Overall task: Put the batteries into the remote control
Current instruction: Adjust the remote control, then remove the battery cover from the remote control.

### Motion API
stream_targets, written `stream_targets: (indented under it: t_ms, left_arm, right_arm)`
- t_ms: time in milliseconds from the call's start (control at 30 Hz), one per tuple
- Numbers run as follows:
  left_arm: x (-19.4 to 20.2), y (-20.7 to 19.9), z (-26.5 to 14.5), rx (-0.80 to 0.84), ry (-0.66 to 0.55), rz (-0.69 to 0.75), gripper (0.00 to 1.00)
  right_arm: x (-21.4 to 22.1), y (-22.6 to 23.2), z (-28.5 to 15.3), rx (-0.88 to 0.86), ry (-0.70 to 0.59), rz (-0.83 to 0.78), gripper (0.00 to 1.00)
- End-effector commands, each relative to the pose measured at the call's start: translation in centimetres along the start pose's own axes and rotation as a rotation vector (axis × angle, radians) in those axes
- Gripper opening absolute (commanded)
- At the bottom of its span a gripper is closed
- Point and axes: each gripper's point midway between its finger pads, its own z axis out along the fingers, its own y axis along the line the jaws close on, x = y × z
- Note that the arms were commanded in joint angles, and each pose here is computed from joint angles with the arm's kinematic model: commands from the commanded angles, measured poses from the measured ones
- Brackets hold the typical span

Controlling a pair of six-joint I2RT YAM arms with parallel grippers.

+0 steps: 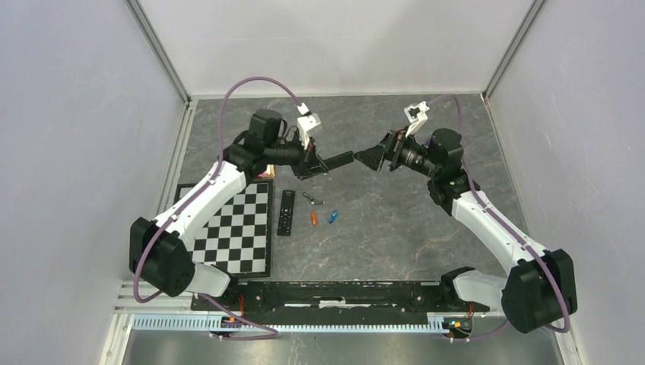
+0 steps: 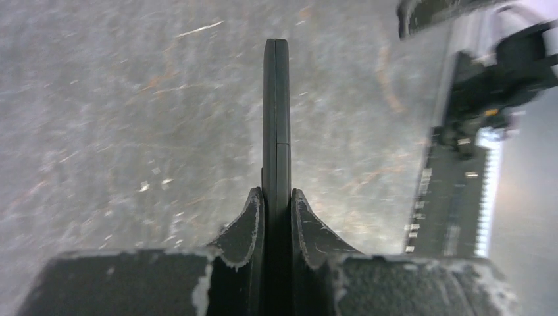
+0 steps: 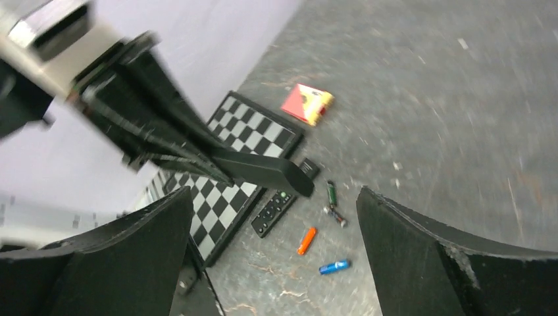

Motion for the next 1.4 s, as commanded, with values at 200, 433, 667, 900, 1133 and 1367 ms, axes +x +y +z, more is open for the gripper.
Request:
stream_targets:
  t_ms: [200, 433, 667, 900, 1133, 1367]
  left_arm:
    - [-6.3, -8.5, -3.8, 0.525, -0.104, -0.322, 0.02]
    - [-7.0, -8.8, -4.7, 0.561, -0.114, -0.336, 0.02]
    - [-6.8, -8.5, -4.9, 0.545, -0.118, -0.324, 0.02]
    - [-6.6, -7.9, -5.5, 0.538, -0.119, -0.326, 0.02]
    - [-6.2, -7.6, -5.8, 0.540, -0.120, -0.306, 0.02]
    - [-5.8, -8.2, -6.4, 0.553, -0.123, -0.268, 0.02]
  right_arm:
    - [-2.4, 9.5, -1.0, -0.488, -0.020, -0.436, 0.95]
    - [0.1, 13.5, -2.3, -0.696, 0.113, -0.443, 0.78]
    - [0.4, 10.5, -0.1, -0.552, 0.183, -0.437, 0.43]
    - [0.9, 10.3, 0.2, -0.586, 0.212, -0.407, 0.49]
    - [1.2, 9.9, 0.8, -0.590, 0.233, -0.329, 0.56]
    - [1.0, 9.4, 1.4, -0.586, 0.215, -0.280, 0.34]
